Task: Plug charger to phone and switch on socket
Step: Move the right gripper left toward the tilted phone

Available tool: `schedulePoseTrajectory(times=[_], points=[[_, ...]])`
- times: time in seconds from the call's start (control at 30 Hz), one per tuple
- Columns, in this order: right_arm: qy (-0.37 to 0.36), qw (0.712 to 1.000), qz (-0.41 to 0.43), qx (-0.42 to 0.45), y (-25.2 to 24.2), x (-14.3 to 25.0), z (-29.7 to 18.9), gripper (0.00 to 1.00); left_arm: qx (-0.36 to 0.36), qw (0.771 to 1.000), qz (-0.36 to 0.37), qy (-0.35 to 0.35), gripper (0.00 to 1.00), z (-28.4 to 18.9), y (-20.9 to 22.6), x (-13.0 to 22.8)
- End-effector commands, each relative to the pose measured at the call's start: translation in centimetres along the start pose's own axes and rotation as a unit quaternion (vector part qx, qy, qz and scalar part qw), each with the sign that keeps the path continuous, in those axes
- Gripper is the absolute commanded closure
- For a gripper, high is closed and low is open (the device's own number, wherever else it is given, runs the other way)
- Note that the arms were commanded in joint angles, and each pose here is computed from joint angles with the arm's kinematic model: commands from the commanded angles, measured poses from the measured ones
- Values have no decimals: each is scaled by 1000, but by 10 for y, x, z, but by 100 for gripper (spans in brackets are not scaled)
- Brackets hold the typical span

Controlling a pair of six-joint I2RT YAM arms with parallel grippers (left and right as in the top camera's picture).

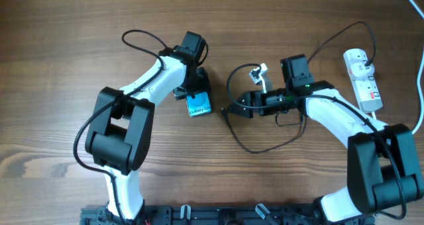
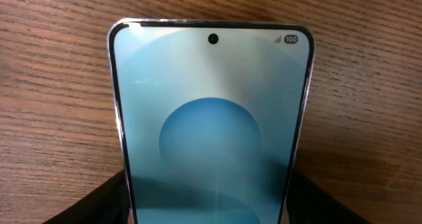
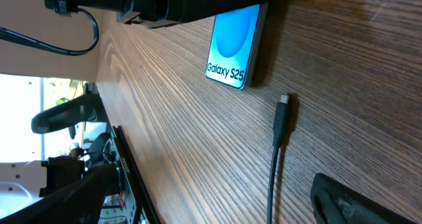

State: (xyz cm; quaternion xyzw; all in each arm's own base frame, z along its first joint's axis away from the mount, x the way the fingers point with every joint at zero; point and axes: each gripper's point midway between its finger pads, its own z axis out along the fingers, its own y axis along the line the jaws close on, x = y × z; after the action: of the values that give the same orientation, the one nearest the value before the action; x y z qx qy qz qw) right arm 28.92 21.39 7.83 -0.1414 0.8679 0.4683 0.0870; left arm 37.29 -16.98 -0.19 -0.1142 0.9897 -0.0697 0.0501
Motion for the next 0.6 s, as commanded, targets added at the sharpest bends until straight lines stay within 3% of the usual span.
schedulePoseTrajectory(times=[0.0,0.33,0.57], points=[[3,1000,-1,-13,4,-2,2,0,5,994,-1,112,36,52,9,54],[0,1000,-4,-13,4,-3,2,0,1,992,7,123,34,50,18,55],[0,1000,-5,-14,2,-1,4,0,77,982,24,168,36,42,13,59]])
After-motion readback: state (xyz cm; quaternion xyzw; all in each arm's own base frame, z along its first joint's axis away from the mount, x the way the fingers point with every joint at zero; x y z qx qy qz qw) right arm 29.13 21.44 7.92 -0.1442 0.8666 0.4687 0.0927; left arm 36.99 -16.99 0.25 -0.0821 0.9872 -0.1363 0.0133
